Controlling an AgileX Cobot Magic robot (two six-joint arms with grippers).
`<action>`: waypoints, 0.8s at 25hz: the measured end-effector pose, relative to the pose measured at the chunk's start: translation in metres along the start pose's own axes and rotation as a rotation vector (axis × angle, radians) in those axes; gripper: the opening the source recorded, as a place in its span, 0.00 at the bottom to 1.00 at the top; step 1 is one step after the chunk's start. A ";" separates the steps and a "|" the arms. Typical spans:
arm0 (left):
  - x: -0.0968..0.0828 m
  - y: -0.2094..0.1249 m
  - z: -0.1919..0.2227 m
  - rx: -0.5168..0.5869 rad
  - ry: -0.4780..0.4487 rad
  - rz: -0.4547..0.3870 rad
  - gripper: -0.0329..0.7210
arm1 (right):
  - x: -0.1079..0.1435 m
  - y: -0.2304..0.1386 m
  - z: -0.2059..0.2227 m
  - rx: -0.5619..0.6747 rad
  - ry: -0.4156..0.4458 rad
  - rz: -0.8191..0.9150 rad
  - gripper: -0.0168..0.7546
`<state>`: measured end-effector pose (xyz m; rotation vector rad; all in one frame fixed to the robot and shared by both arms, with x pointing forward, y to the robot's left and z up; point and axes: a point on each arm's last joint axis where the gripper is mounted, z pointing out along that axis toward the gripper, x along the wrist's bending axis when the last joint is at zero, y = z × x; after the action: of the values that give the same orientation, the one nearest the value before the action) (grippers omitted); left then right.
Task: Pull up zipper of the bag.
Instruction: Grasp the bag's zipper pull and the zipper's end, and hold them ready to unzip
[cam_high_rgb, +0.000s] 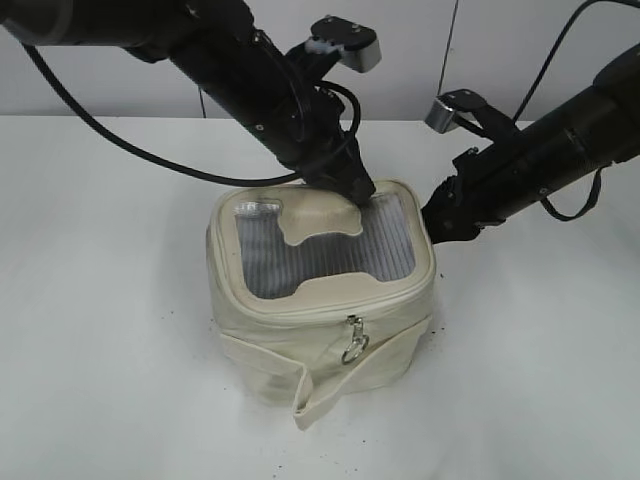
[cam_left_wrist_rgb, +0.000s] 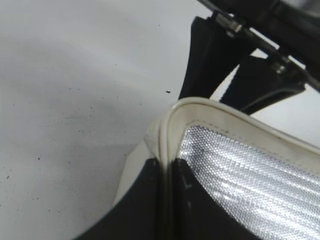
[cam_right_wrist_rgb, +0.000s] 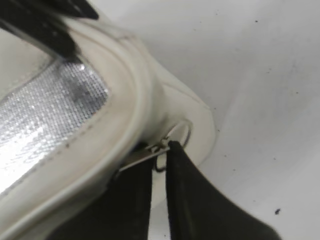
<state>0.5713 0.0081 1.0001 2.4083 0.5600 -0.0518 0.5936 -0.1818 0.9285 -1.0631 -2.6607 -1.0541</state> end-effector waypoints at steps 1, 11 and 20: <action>0.000 0.000 0.000 0.000 -0.001 -0.001 0.10 | 0.001 0.000 0.000 -0.004 0.011 0.005 0.14; -0.001 0.000 -0.001 0.003 -0.007 -0.013 0.10 | 0.013 -0.004 -0.016 0.120 0.020 0.167 0.00; -0.001 0.000 -0.001 0.003 -0.006 -0.033 0.10 | 0.033 -0.002 -0.043 0.196 0.033 0.205 0.00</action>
<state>0.5704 0.0083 1.0009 2.4008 0.5972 -0.0737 0.5602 -0.1909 0.9701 -1.2319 -2.5002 -0.7490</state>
